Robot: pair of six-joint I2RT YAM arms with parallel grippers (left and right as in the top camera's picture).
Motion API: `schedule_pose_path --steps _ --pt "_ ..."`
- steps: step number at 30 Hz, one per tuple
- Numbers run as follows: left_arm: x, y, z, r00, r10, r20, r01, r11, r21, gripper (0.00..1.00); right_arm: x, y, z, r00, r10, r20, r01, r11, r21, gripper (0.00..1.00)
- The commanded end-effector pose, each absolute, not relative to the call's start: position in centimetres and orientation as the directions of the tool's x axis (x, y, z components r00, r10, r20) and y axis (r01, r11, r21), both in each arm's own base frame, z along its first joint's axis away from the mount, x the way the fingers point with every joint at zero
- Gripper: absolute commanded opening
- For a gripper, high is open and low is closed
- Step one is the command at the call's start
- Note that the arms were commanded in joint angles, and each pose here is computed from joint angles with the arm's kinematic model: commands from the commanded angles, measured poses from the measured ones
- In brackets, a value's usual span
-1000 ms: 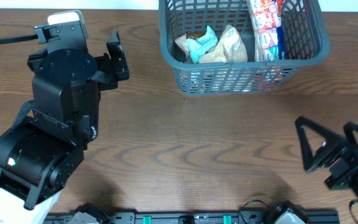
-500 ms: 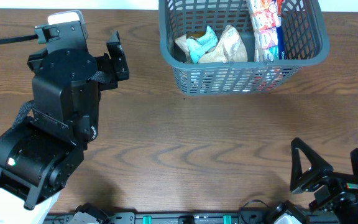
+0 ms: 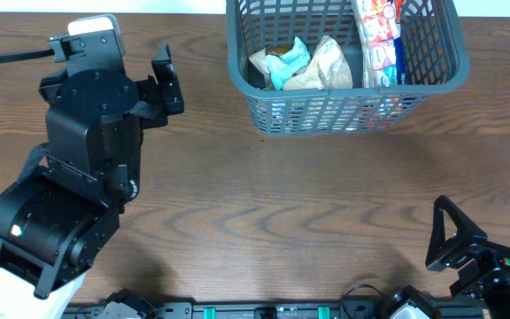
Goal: Pack container
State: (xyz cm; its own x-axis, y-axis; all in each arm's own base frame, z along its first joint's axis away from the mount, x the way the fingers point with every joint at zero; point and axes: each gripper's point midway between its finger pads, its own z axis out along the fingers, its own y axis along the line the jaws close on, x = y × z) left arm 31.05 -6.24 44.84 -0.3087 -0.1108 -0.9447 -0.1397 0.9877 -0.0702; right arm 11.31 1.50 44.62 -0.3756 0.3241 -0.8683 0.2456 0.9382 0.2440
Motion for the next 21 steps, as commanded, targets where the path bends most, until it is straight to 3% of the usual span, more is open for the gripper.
schedule_pose_path --steps 1,5,11,17,21 --pt "31.1 -5.9 45.1 -0.302 -0.099 -0.948 -0.152 0.987 -0.055 0.99 11.2 0.6 44.4 -0.376 0.332 -0.865 0.29 0.929 0.23 0.99" --pt "31.1 -5.9 45.1 -0.302 -0.099 -0.948 -0.152 0.987 -0.055 0.99 11.9 -0.1 45.9 -0.338 0.258 -0.905 0.256 0.951 0.175 0.99" --pt "31.1 -5.9 45.1 -0.302 -0.099 -0.948 -0.152 0.987 -0.055 0.98 13.9 0.0 48.7 -0.269 0.012 -0.963 0.083 0.996 -0.011 0.99" --pt "31.1 -5.9 45.1 -0.302 -0.1 -0.948 -0.153 0.987 -0.055 0.99 17.2 -0.9 47.5 -0.257 -0.109 -0.96 0.003 0.994 -0.114 0.99" --pt "31.1 -5.9 45.1 -0.302 -0.099 -0.948 -0.152 0.987 -0.055 0.99 19.5 -0.2 46.5 -0.168 -0.173 -0.971 -0.077 0.984 -0.162 0.99"
